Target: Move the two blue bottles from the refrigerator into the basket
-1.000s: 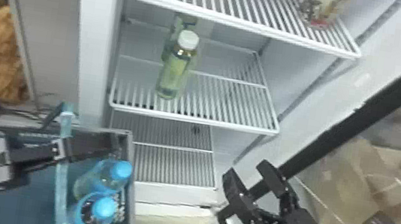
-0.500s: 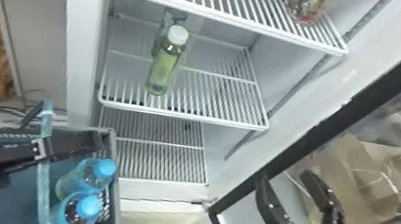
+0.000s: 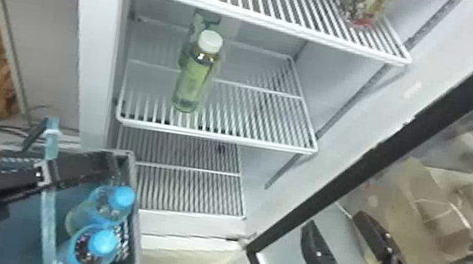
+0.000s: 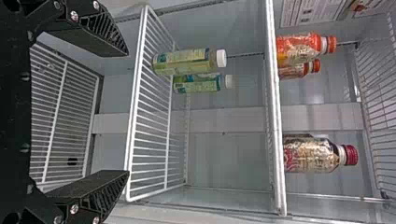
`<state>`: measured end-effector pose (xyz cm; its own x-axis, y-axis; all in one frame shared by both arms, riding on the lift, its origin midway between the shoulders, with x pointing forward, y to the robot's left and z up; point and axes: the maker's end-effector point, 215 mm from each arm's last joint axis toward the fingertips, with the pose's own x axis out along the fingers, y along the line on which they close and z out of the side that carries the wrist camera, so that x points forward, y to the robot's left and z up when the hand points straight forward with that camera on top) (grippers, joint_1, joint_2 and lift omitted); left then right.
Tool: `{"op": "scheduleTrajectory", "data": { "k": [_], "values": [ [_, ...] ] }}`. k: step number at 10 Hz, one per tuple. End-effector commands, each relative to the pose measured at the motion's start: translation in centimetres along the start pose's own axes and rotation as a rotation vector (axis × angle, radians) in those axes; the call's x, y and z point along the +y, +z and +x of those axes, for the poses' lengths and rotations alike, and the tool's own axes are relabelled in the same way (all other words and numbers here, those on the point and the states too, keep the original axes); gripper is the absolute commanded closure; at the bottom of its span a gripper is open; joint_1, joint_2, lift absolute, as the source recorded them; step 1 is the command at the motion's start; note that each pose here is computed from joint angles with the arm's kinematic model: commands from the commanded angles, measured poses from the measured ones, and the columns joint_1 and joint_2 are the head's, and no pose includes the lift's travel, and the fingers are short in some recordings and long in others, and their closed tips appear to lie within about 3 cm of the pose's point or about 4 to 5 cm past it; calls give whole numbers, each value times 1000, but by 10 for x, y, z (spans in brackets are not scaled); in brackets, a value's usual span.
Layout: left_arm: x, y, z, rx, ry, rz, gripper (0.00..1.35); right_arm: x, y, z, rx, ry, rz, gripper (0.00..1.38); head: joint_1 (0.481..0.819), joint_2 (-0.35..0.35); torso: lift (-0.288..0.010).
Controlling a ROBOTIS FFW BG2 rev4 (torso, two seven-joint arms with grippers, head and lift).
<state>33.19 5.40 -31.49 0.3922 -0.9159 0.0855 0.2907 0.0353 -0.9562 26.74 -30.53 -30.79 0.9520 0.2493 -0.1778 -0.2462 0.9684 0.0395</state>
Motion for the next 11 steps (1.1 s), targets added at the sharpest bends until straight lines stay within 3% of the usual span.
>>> {"op": "scheduleTrajectory", "data": {
  "k": [1,11],
  "values": [
    [-1,1,0,-5,-3,0,1188,2,1,-1,2,3,4,168,695,-350,-216],
    [0,-1,1,0,-1,-1,1188,0,-7,-1,24,1,22,170,695,-350,-216]
  ]
}}
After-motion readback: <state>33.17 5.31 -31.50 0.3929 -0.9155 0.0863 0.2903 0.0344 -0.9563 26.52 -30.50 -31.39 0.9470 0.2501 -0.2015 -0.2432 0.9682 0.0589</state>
